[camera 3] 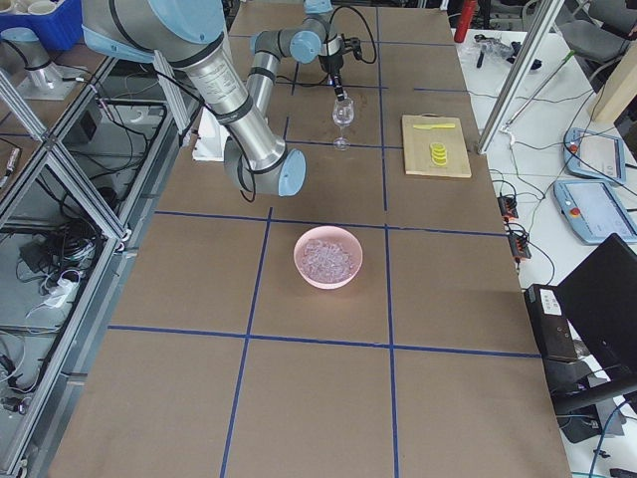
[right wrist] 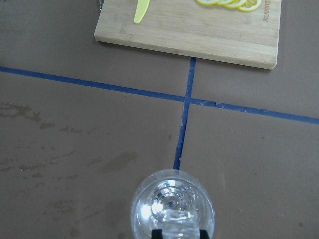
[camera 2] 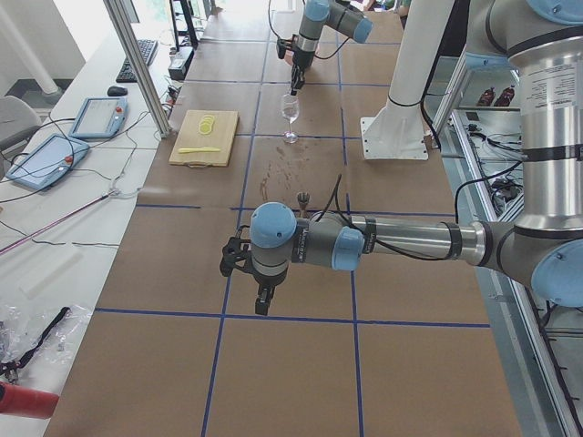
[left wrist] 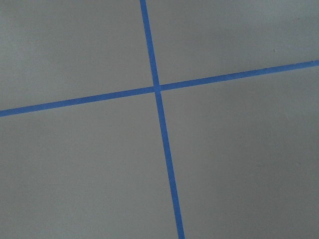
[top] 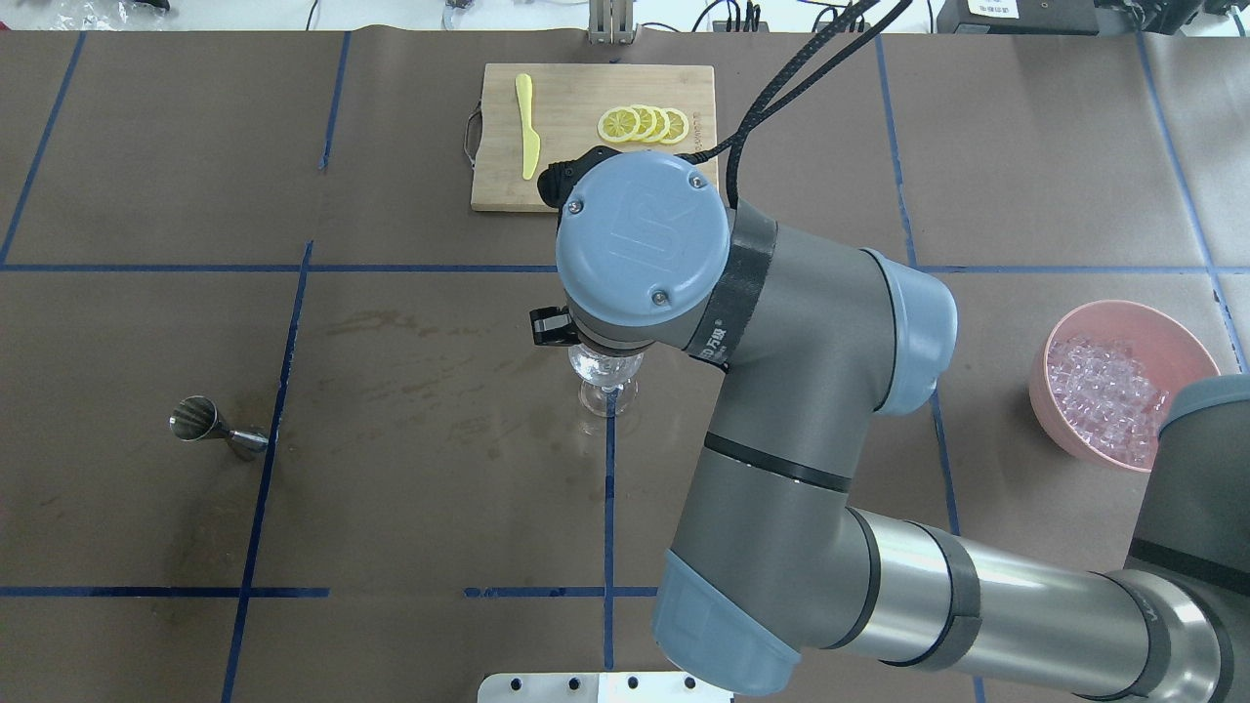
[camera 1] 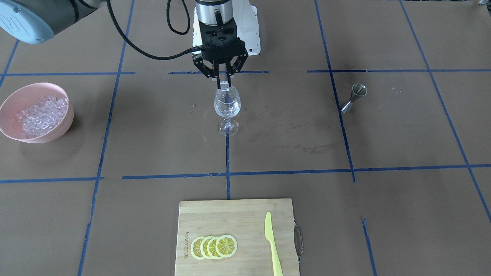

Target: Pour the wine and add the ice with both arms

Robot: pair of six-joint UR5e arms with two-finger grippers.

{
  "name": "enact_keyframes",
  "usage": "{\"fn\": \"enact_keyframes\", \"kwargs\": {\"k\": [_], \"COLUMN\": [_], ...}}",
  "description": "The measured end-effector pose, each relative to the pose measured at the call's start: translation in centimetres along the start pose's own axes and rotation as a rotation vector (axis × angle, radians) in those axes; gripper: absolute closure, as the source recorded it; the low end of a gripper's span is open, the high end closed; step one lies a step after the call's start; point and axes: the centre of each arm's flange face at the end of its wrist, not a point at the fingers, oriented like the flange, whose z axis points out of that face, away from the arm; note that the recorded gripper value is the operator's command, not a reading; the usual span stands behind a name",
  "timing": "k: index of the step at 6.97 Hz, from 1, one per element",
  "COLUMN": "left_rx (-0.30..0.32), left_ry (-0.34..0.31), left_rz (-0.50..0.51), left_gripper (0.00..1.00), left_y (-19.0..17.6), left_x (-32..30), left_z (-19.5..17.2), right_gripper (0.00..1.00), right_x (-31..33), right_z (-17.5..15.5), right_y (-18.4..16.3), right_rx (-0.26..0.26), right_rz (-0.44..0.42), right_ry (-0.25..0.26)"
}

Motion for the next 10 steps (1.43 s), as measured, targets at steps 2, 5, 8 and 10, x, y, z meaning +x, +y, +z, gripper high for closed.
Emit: {"fn": "enact_keyframes", "kwargs": {"k": [2, 5, 8, 10], "left_rx": [-0.001, 0.000, 0.000, 0.000], "left_ry": [0.000, 0.000, 0.000, 0.000], "left_rz": [-0.001, -0.001, -0.001, -0.001], "left_gripper": [0.00, 0.00, 0.00, 0.00], "left_y": [0.1, 0.1, 0.1, 0.1], "left_x": [0.0, 0.0, 0.0, 0.0], "left_z": [0.0, 0.0, 0.0, 0.0], "right_gripper": [0.00, 0.00, 0.00, 0.00], "right_x": [-0.1, -0.3, 1.3, 8.3], "right_z": [0.6, 0.3, 0.7, 0.8], "right_y": [0.2, 0.5, 0.3, -1.9], "right_rx": [-0.003, -0.010, -0.015, -0.039], "right_rz": [0.004, 0.003, -0.006, -0.063], "right_ry": [0.017, 0.042, 0.054, 0.071]}}
